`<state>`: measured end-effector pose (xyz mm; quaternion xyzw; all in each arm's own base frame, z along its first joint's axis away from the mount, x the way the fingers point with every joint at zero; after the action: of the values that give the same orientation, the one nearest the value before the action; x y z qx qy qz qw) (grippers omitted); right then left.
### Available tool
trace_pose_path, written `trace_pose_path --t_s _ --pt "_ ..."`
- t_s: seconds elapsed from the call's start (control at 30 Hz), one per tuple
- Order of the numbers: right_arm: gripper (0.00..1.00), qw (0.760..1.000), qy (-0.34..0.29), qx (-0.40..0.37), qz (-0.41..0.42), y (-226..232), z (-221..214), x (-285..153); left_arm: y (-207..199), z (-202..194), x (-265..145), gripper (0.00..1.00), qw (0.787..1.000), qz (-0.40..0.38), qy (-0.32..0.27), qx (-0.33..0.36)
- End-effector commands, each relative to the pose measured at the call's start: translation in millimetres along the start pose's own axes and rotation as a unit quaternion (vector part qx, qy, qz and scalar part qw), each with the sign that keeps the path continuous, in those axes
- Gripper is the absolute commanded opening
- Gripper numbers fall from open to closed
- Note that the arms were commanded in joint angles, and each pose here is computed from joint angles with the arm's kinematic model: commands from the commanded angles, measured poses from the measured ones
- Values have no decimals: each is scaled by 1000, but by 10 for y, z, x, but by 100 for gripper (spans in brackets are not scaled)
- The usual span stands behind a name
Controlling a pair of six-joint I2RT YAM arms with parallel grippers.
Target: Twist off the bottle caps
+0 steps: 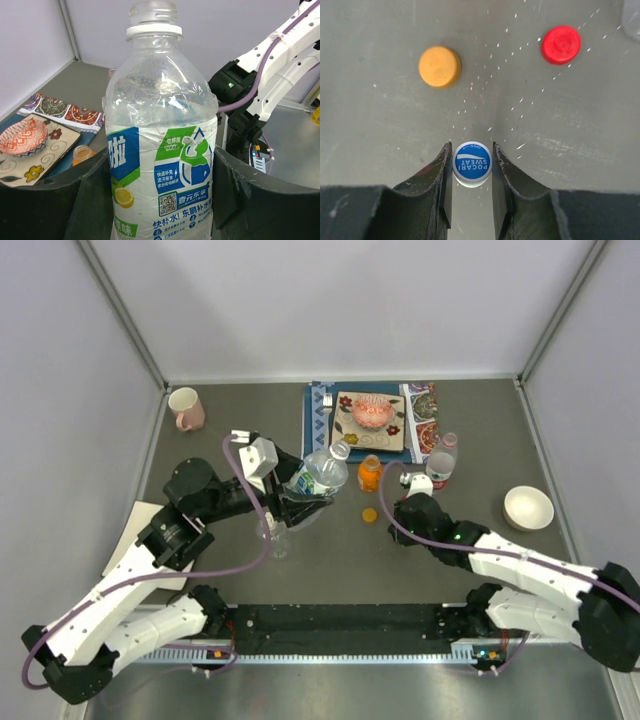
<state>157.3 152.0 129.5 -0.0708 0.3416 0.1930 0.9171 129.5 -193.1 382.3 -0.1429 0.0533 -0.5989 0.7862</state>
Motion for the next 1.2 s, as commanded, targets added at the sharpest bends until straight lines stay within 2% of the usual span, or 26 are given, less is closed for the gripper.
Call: trace_pose_path --t_s 0.0,0.4,0.47,0.5,0.63,0.7,0.77,0.87,0.97,1.0,1.07,1.1,1.17 --pt "0 1000 -3 27 6 114 16 196 -22 84 -66 49 999 10 -30 22" --pt "1 997 75 15 -21 147 -199 472 4 4 -103 49 999 21 -29 21" --pt "8 996 86 11 -20 163 -227 503 10 -5 -101 50 999 22 -29 20" --pt "17 996 91 10 -18 167 -237 513 14 -3 -102 50 999 23 -29 22" --pt "40 996 89 11 -12 185 -204 498 20 -17 -101 50 999 24 -27 20" --pt "50 997 81 13 -11 182 -143 450 21 -19 -104 50 999 24 -27 21" --pt "56 998 68 17 -9 180 -62 383 22 -26 -99 51 999 24 -27 20" --pt "59 998 53 16 0 201 56 269 25 -38 -95 51 999 24 -24 18" --pt "61 999 9 15 37 279 321 5 22 -36 -101 52 999 24 -26 18" --pt "61 998 -32 17 58 324 524 -197 24 -34 -105 52 999 25 -26 18" --pt "62 996 -54 18 66 297 668 -457 29 -27 -115 52 999 31 -30 19" --pt "62 992 -103 27 74 266 885 -700 35 -35 -113 52 999 32 -30 17" --pt "63 988 -133 33 74 202 1016 -933 38 -28 -97 52 999 31 -32 14"
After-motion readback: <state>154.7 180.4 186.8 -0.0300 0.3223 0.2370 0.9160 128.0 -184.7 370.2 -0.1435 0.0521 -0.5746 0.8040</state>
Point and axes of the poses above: each gripper's point midway between its finger pads, its own x axis out along the fingers, its own y axis along the line the jaws close on, z = x × y, the point moved 8 cm from there along -x, back along the fingers, and after that the axes turned 14 degrees about -x, right-handed, at the moved point
